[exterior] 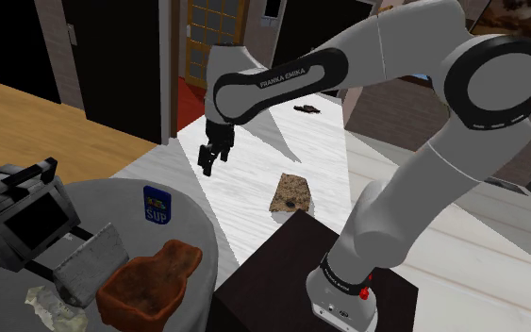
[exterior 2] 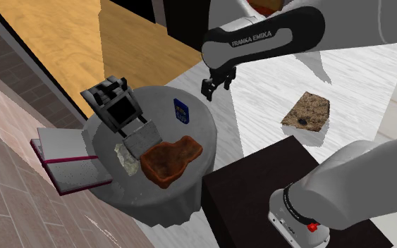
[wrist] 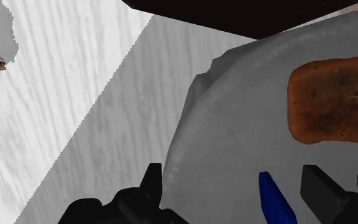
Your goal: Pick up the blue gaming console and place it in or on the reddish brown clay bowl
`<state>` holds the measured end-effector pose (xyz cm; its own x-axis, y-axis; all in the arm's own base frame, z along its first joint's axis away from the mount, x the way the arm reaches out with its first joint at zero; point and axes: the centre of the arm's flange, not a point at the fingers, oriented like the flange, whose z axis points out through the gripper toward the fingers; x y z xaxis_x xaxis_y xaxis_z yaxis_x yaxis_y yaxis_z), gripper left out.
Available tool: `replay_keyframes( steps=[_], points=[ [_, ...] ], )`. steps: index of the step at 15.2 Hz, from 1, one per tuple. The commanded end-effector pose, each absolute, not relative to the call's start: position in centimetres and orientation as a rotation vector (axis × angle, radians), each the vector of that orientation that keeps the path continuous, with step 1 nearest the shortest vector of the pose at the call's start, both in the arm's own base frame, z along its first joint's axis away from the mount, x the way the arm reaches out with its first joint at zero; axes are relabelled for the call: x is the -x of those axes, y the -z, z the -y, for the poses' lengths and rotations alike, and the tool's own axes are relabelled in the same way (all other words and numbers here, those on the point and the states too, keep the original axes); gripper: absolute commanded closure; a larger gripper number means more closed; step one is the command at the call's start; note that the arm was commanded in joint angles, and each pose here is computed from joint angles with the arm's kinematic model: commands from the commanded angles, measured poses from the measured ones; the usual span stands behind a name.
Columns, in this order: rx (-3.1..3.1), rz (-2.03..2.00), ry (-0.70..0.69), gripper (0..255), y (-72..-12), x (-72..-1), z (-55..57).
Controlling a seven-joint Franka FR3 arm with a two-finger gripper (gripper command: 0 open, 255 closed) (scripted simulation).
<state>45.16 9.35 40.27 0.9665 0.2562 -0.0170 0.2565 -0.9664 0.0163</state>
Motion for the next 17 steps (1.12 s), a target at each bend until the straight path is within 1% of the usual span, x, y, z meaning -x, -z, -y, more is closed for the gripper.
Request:
replay_keyframes(
  steps=[1,11,17],
  points=[
    [-3.097,-0.446,0.020,0,-38.5,-46.6,-10.8],
    [-3.088,-0.656,0.014,0,-30.3,-52.3,-19.1],
    [-3.087,-0.661,0.014,0,-27.4,-52.4,-19.4]
  ],
)
